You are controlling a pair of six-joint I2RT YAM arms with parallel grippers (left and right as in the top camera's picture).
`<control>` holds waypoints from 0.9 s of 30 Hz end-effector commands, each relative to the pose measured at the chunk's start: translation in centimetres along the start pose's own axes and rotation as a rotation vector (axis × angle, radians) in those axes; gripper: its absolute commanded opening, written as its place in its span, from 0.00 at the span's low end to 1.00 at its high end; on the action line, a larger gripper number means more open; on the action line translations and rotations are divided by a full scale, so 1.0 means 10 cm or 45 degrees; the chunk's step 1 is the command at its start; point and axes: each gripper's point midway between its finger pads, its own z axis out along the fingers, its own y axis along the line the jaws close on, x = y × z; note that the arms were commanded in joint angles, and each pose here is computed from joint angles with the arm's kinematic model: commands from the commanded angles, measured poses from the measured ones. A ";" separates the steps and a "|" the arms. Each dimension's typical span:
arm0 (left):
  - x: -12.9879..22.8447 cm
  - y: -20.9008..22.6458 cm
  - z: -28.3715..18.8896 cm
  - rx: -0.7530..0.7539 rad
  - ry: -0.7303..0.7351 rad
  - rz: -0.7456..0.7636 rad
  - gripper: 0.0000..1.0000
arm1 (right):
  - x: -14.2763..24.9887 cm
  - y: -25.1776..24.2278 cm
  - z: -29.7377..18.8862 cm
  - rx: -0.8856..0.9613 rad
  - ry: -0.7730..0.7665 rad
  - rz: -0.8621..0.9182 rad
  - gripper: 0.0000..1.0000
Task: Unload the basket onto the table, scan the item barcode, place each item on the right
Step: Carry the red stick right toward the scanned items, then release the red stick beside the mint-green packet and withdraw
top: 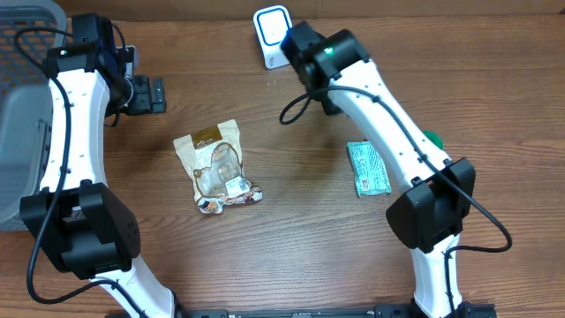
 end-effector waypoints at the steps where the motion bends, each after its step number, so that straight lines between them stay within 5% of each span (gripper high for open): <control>1: -0.04 -0.02 -0.06 0.005 -0.026 0.023 1.00 | 0.19 0.09 0.02 -0.236 0.171 0.286 0.04; 19: -0.04 -0.02 -0.06 0.005 -0.025 0.023 1.00 | 0.85 0.09 0.65 -0.335 0.630 0.352 0.04; 21: -0.04 -0.02 -0.06 0.005 -0.025 0.023 1.00 | 0.92 0.09 0.69 -0.323 0.662 0.344 0.19; 23: -0.04 -0.02 -0.06 0.005 -0.025 0.023 1.00 | 0.96 0.11 0.73 -0.318 0.677 0.338 0.58; 27: -0.04 -0.02 -0.06 0.005 -0.025 0.023 1.00 | 0.94 0.15 0.79 -0.326 0.661 0.347 0.63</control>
